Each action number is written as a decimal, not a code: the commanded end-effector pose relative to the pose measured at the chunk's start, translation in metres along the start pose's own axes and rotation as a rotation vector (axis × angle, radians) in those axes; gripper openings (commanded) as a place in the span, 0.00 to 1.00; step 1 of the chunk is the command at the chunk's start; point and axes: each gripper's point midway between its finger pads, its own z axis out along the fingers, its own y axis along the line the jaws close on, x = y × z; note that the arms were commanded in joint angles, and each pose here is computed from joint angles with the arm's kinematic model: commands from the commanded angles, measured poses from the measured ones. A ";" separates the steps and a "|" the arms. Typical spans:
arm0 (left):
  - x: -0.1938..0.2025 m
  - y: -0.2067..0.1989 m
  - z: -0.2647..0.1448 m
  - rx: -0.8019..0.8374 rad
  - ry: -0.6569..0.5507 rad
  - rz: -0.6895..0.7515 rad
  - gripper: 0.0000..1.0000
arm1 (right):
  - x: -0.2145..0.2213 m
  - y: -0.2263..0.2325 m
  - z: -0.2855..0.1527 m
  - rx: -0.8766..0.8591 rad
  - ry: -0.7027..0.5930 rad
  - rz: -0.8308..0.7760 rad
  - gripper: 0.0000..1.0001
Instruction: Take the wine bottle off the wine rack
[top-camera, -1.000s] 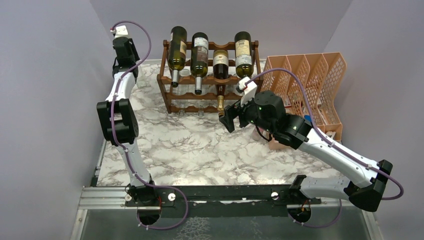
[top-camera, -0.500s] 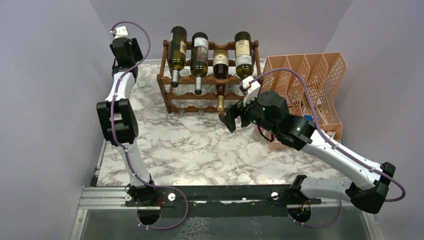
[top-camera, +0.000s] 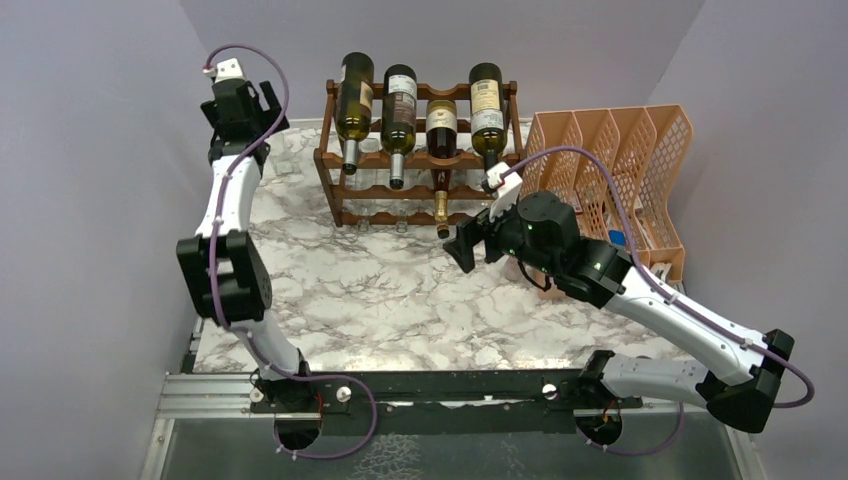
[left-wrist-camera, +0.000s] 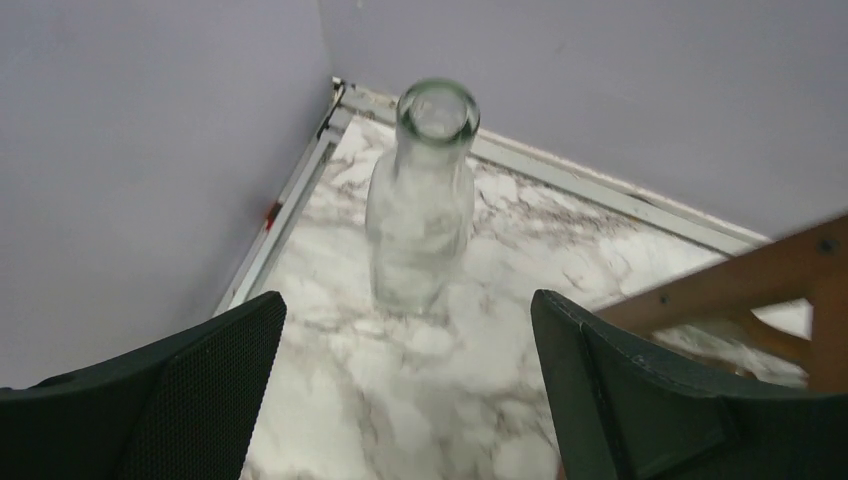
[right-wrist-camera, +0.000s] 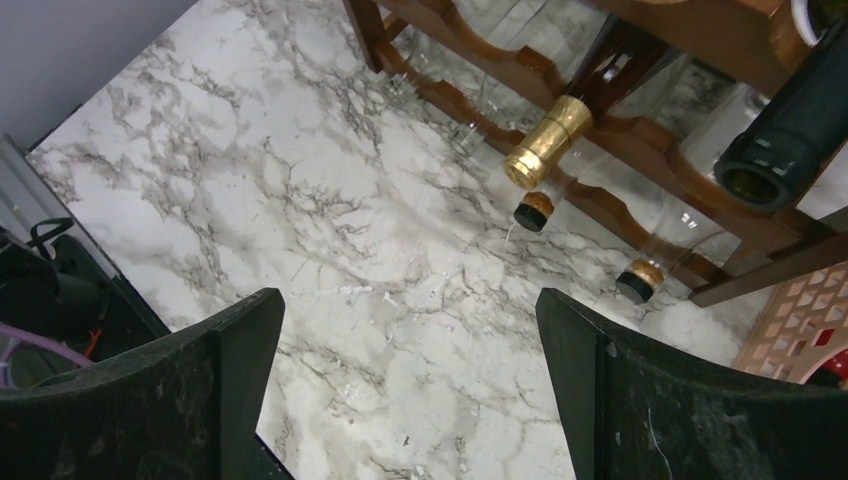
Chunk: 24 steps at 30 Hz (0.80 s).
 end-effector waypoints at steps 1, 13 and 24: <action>-0.026 0.004 -0.087 0.023 -0.063 -0.166 0.99 | 0.008 0.016 0.003 -0.088 -0.006 0.032 1.00; -0.053 -0.041 -0.184 0.334 -0.208 -0.161 0.99 | -0.014 0.006 0.009 -0.020 -0.017 -0.020 1.00; -0.041 -0.085 -0.195 0.571 -0.138 -0.115 0.99 | -0.083 -0.051 0.029 0.290 -0.101 -0.012 1.00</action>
